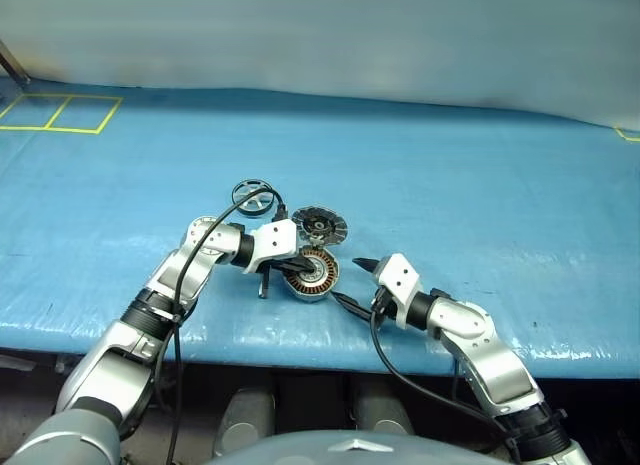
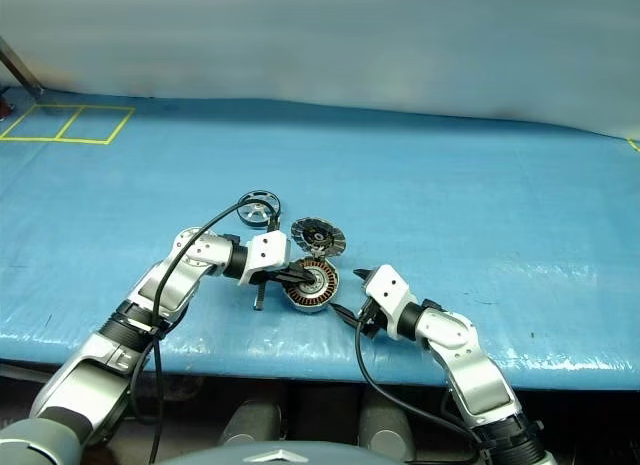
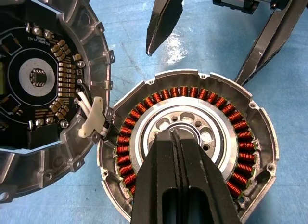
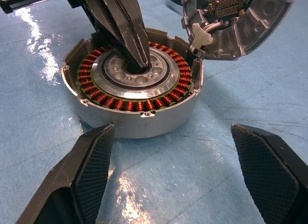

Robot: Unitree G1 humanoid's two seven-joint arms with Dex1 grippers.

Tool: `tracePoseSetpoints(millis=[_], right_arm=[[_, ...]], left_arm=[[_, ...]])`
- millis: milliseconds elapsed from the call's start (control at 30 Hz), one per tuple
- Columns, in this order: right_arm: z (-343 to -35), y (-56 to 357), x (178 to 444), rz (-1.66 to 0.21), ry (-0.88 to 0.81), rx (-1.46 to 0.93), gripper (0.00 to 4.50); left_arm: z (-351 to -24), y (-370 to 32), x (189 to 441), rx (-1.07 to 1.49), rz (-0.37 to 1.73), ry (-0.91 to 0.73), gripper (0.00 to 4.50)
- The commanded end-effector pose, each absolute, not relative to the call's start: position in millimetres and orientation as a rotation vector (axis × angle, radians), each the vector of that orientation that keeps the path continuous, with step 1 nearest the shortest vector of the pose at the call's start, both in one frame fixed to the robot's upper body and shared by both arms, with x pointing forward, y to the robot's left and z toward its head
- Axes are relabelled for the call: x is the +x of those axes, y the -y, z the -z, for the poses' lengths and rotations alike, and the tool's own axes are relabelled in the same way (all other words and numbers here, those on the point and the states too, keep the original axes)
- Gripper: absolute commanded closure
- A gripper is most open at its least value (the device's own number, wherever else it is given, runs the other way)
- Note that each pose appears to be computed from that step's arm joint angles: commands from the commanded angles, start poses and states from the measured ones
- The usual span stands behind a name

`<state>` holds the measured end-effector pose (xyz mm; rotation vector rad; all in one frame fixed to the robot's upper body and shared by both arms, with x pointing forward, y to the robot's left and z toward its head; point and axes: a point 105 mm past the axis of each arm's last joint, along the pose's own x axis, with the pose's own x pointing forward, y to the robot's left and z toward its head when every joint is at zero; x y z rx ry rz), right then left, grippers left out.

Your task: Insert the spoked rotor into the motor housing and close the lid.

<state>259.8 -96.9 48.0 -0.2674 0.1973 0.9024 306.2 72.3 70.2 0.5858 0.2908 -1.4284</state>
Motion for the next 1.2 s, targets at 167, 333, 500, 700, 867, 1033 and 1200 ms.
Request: tracePoseSetpoints(millis=[167,333,500,700,867,1033,1200], right_arm=[[-66.6,90.1,258.9,-0.93,-0.112,-0.226,0.42],[-66.2,89.5,259.8,-0.94,-0.115,-0.233,0.42],[-64.9,88.4,260.9,-0.951,-0.117,-0.239,0.42],[-62.7,81.5,261.7,-0.974,-0.118,-0.245,0.42],[-61.9,80.4,259.9,-0.989,-0.124,-0.251,0.42],[-62.2,84.1,258.7,-1.01,-0.144,-0.279,0.42],[-65.0,93.0,256.1,-1.003,-0.158,-0.302,0.42]], left_arm=[[-97.9,-82.0,290.1,0.48,1.422,-0.194,4.47],[-101.6,-112.5,289.9,0.608,1.345,-0.231,4.47],[-139.7,-154.4,326.0,0.89,1.163,-0.191,3.93],[-171.4,-170.1,371.1,1.224,1.101,-0.286,1.87],[-189.0,-170.4,395.3,1.432,1.115,-0.455,1.6],[-189.4,-155.7,415.4,1.526,1.097,-0.599,1.6],[-175.5,-146.8,419.0,1.594,1.129,-0.665,1.6]])
